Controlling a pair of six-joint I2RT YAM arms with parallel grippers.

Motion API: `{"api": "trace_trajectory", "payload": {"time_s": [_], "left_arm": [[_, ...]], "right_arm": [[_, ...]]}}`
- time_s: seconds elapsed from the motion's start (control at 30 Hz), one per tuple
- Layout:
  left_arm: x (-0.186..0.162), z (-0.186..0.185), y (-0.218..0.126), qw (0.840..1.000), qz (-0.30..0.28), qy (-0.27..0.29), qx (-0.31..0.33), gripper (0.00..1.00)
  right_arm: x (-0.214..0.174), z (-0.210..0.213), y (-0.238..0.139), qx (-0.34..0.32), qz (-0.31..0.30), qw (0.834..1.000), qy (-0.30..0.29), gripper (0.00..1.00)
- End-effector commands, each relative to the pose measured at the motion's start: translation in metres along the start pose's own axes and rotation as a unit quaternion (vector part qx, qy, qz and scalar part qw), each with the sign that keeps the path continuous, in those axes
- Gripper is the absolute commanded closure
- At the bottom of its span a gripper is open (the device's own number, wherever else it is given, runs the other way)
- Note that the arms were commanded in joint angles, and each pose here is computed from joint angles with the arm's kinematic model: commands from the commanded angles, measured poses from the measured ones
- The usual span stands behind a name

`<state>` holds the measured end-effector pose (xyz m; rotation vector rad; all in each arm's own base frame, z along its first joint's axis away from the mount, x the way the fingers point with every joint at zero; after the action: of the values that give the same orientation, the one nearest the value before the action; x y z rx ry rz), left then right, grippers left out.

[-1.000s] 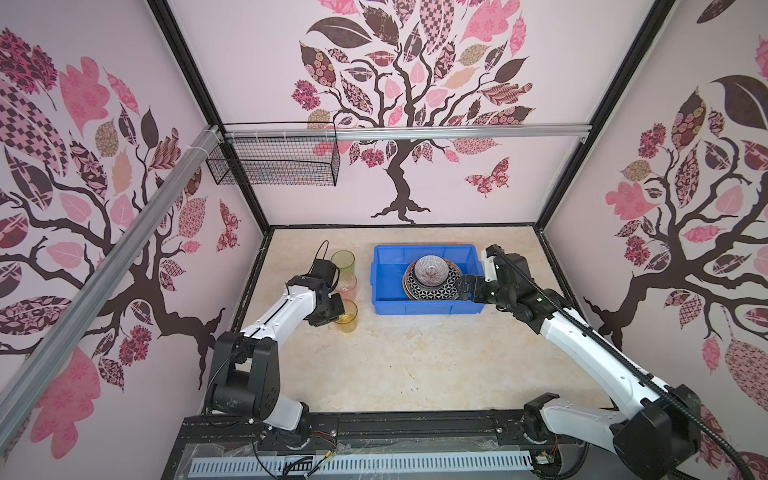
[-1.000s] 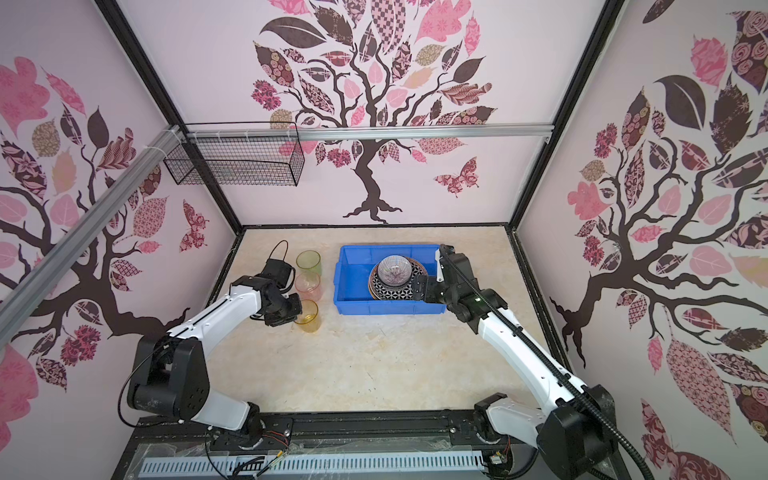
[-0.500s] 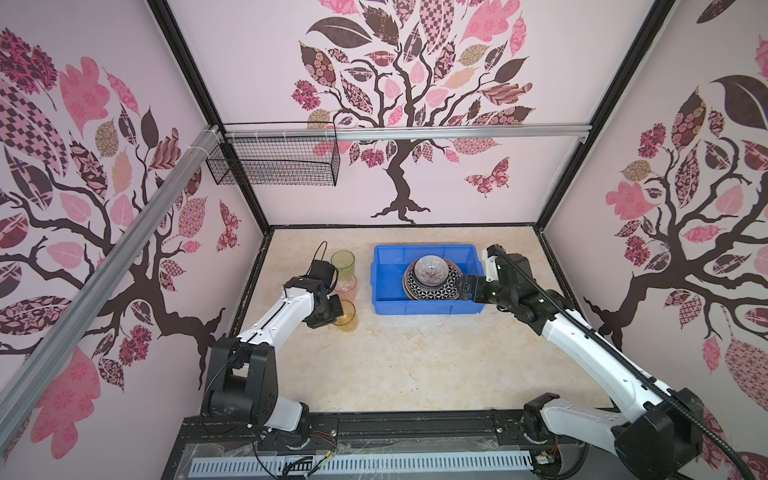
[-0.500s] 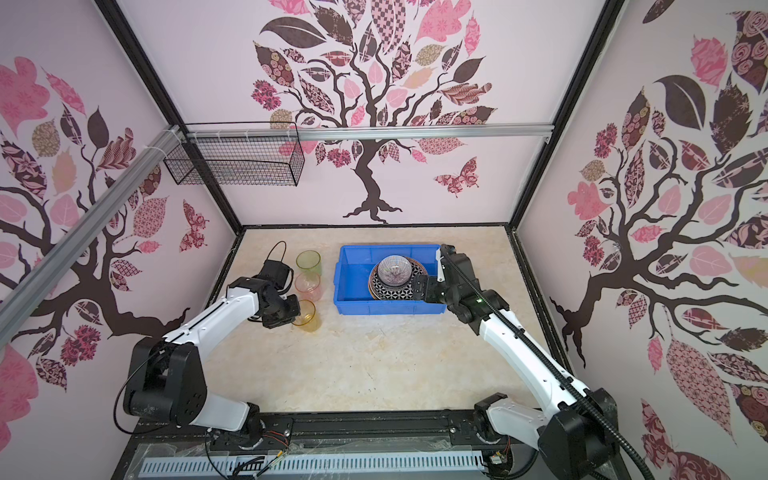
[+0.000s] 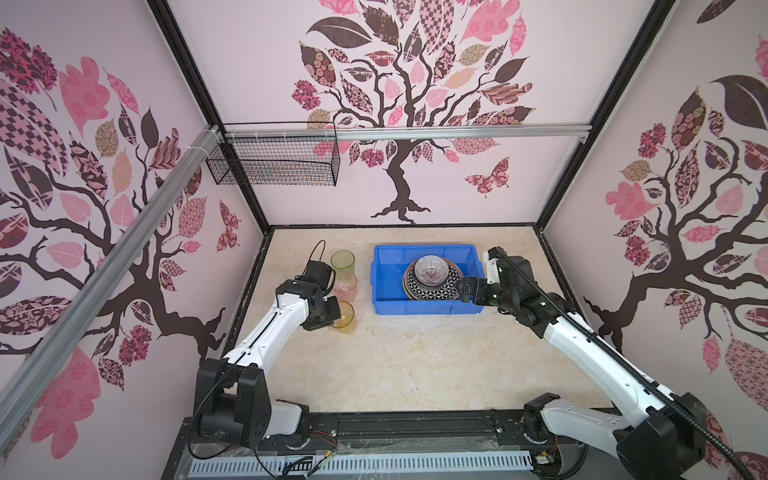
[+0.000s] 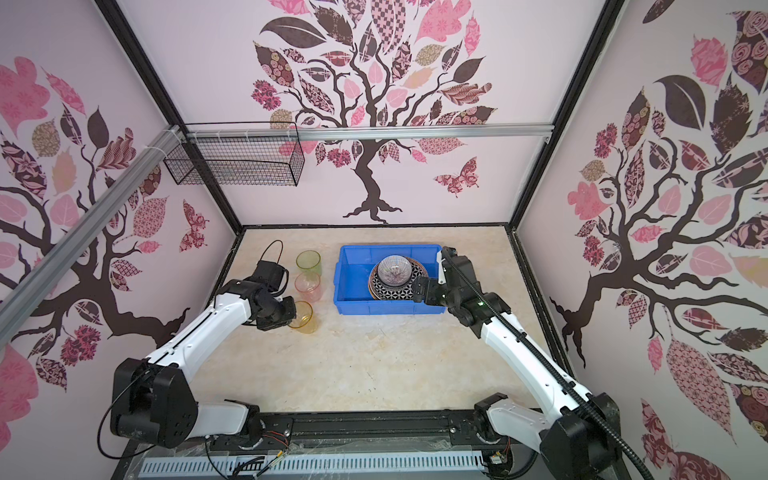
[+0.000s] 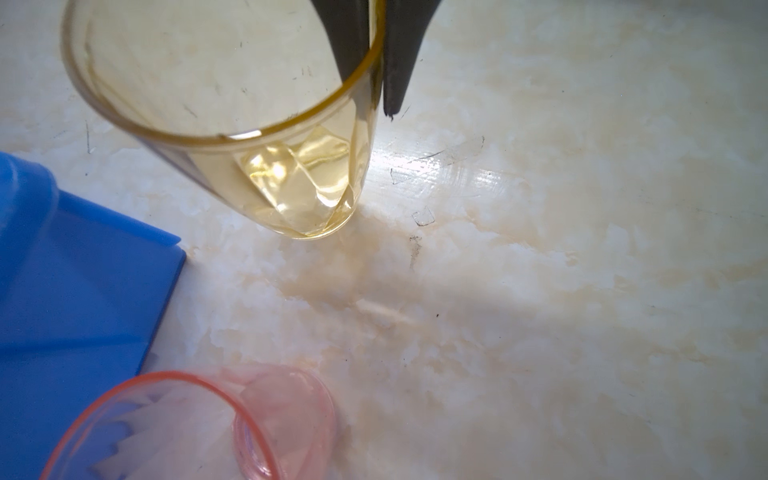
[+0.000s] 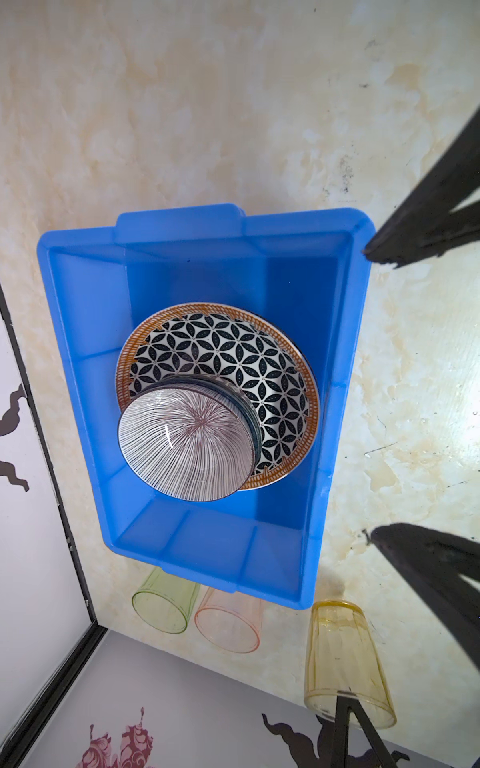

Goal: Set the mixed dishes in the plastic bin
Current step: 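Close the left gripper on the yellow cup's rim, then lift the yellow cup off the table with the left gripper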

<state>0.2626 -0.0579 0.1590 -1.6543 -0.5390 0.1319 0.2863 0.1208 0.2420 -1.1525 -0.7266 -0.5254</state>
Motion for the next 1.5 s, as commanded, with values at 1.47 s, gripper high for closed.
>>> {"api": "trace_trajectory", "payload": {"time_s": [1.47], "left_arm": [[0.025,-0.061,-0.072,0.992,-0.061,0.098,-0.042,1.0]], "right_arm": [[-0.001,-0.002,0.009,0.001,-0.007,1.0,0.006,0.0]]}}
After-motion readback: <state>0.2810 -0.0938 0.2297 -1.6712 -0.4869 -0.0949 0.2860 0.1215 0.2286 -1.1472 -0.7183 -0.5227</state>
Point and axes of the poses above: each gripper's point midway between its finger pads, its own y axis out along the fingers, its own z axis along the line the jaws close on, x = y × z, the point moved 5 cm from there along -y, back along the fingers, and after that the axes turned 10 degrees about -y, right-handed, at the moved point
